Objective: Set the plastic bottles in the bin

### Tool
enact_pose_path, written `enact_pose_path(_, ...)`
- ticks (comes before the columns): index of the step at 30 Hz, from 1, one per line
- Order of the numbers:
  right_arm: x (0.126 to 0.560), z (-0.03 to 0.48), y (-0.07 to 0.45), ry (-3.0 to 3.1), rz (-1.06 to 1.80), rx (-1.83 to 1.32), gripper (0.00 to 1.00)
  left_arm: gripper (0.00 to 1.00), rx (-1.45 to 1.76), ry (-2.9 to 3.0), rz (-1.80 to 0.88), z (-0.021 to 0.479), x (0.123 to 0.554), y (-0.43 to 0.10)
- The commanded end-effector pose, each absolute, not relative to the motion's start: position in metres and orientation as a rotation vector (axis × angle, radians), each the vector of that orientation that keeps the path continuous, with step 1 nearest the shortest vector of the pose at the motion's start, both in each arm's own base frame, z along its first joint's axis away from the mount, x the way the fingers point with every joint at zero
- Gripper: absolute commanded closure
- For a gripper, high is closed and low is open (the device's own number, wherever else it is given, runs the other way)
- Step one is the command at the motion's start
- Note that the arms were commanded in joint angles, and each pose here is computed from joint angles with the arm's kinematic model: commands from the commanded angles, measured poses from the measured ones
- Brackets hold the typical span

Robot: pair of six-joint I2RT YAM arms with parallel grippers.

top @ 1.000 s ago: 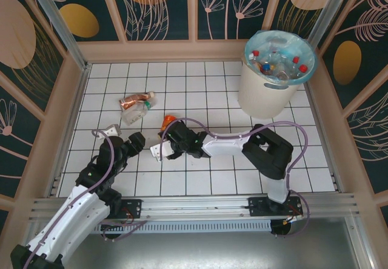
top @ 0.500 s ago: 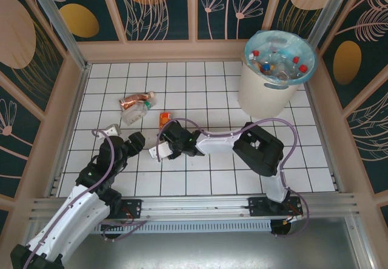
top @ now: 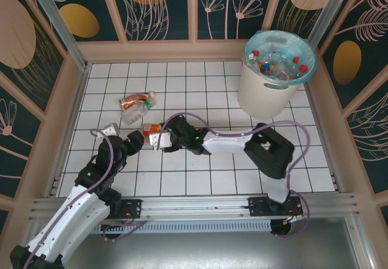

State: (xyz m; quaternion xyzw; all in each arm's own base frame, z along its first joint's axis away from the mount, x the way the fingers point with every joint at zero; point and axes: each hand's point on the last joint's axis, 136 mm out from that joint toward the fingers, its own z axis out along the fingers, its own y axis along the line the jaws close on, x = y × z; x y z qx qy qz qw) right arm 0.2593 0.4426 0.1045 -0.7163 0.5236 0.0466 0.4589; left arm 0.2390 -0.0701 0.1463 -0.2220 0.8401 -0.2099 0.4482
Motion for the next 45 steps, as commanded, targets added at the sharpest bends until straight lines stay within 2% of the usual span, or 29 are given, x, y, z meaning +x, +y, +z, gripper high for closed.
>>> enact_pose_path(1, 0.28, 0.17, 0.42, 1.504, 0.418, -1.255, 0.33, 0.24, -0.506, 2.022, -0.489, 0.172, 0.246, -0.067)
enact_pose_path(4, 0.292, 0.195, 0.39, 1.677, 0.687, -0.819, 0.33, 0.23, -0.426, 2.058, -0.482, 0.174, 0.251, -0.076)
enact_pose_path(8, 0.299, 0.185, 0.37, 1.921, 1.088, -0.31, 0.38, 0.27, -0.386, 2.149, -0.54, 0.157, 0.256, -0.095)
enact_pose_path(12, 0.3, 0.159, 0.382, 2.082, 1.312, -0.083, 0.39, 0.31, -0.355, 2.178, -0.71, 0.145, 0.257, -0.121)
enact_pose_path(17, 0.315, 0.117, 0.399, 2.272, 1.373, 0.096, 0.38, 0.31, -0.327, 2.258, -0.718, 0.121, 0.255, -0.129)
enact_pose_path(25, 0.336, 0.085, 0.426, 2.449, 1.311, 0.058, 0.38, 0.31, -0.318, 2.284, -0.657, 0.098, 0.256, -0.124)
enact_pose_path(34, 0.348, 0.04, 0.453, 2.665, 1.131, -0.176, 0.37, 0.31, -0.254, 2.309, -0.602, 0.079, 0.263, -0.126)
enact_pose_path(45, 0.345, 0.027, 0.464, 2.756, 1.125, -0.328, 0.36, 0.33, -0.202, 2.335, -0.622, 0.064, 0.27, -0.136)
